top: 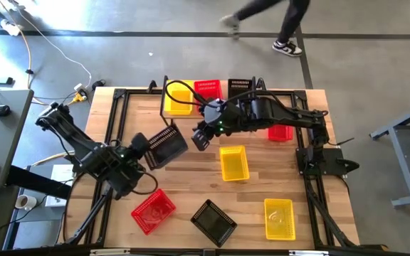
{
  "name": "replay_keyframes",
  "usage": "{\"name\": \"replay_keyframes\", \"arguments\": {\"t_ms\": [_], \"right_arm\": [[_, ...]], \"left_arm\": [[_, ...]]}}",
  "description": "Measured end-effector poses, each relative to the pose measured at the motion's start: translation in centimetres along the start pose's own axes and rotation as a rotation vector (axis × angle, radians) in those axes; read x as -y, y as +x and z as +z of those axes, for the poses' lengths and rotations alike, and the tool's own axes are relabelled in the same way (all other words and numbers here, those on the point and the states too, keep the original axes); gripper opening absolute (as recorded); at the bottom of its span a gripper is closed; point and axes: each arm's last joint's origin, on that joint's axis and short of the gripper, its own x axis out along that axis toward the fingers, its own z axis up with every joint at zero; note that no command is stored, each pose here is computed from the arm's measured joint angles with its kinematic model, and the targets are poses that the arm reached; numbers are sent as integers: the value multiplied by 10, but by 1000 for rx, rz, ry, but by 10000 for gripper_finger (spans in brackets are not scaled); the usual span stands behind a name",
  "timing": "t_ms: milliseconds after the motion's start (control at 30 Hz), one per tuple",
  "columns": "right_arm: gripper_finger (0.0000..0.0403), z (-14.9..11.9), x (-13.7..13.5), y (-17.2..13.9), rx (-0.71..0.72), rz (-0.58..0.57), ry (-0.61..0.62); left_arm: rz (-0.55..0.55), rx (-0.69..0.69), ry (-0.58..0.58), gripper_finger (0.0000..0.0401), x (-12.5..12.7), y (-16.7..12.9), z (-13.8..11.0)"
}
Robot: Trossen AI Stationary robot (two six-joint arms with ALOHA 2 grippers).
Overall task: Stack baskets on shelf by color
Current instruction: Stack the top black bin on the black bin on the shelf
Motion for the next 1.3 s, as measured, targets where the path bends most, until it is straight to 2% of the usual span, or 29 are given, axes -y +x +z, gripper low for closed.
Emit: {"name": "replay_keyframes", "arguments": {"t_ms": [133,200,333,567,633,767,967,1300], "right_arm": [[138,2,2,1,1,-3,-37],[151,2,2,1,-10,19,-136],[166,0,0,1,-46,101,-451],[161,-3,-3,0,-41,260,-1031],[160,-4,-3,0,-27,279,-1148],[160,-4,-4,-1,-8,332,-1276],[160,-9,-9,0,6,477,-1383],[160,-32,-29,16,-10,534,-1633]], "left_arm": [[3,-17,65,1,1,3,5],[0,-23,106,1,2,4,8],[5,-5,151,1,1,4,11],[14,41,203,1,1,4,16],[15,65,218,1,0,3,18],[-3,119,257,4,0,3,23],[-13,189,288,7,-1,2,30],[-45,220,303,9,0,2,31]]}}
